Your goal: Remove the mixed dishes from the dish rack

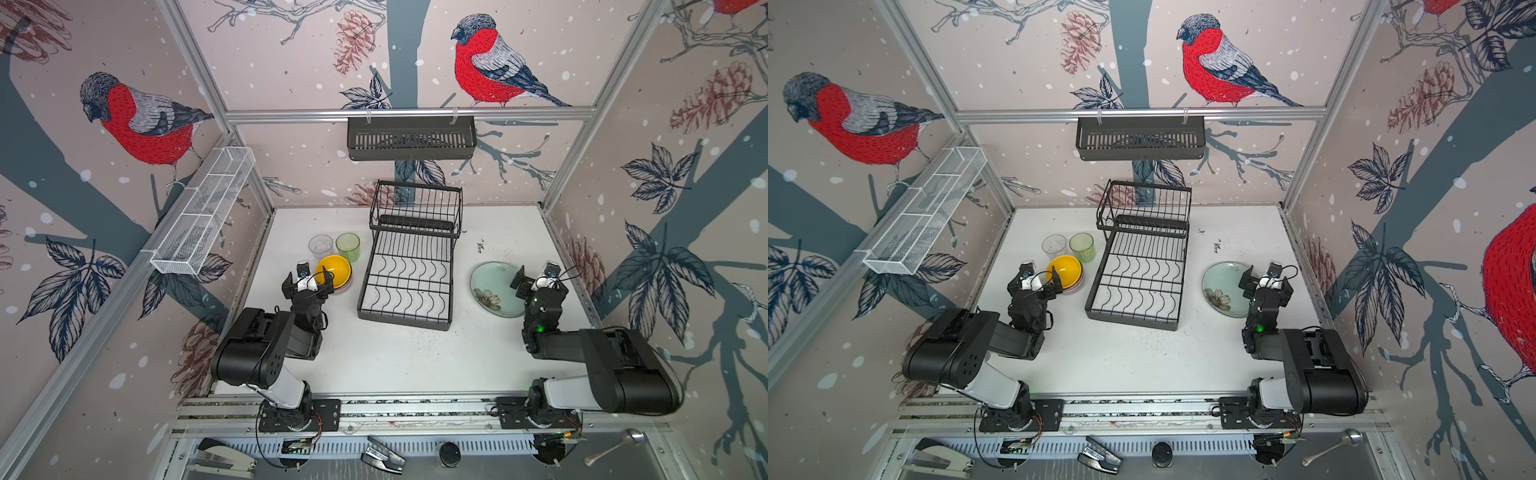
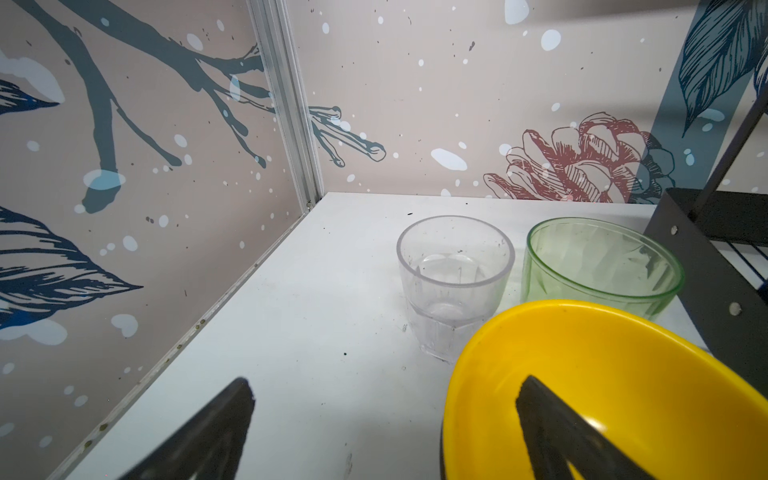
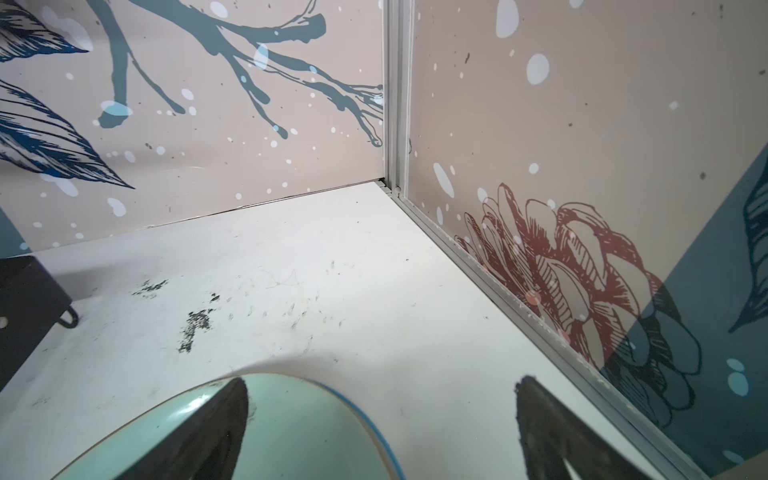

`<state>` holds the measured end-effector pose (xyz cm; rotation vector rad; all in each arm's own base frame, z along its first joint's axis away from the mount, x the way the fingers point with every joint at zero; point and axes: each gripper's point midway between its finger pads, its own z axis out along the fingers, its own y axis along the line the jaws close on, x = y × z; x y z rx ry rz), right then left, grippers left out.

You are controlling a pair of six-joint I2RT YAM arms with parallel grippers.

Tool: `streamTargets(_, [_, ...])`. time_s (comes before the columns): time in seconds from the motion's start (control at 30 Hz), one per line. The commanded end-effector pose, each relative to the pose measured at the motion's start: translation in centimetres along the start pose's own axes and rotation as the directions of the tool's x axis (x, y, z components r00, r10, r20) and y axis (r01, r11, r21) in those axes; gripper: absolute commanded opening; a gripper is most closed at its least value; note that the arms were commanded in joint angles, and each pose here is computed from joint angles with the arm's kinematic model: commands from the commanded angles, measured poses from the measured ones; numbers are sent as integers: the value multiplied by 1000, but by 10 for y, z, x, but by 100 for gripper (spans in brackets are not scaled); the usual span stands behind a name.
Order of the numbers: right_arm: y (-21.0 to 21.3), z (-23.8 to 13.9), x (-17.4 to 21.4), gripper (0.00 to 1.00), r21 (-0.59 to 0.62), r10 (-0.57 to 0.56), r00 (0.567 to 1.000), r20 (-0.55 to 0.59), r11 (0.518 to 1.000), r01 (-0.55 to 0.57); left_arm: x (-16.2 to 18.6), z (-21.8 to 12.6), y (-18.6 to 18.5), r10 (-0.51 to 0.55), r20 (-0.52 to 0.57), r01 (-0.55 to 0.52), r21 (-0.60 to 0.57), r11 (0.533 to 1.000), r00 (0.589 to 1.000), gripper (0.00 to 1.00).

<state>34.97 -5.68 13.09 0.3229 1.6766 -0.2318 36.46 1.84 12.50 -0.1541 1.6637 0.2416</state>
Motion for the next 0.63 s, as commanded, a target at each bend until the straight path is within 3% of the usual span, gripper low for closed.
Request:
streamTargets(0.0, [19,3,-4,100,-108,26,1000,18,994,-24,-10,0,3,-20,41,21,-12,1000,999,99])
streamTargets(0.13, [38,10,5,100,-195,-33,999,-3,980,32,-9,0,2,-19,37,19,-11,1000,999,99])
streamTargets(0.6, [39,11,6,100,-179,-50,999,-16,983,46,-9,3,0,-23,29,22,4,1000,999,99])
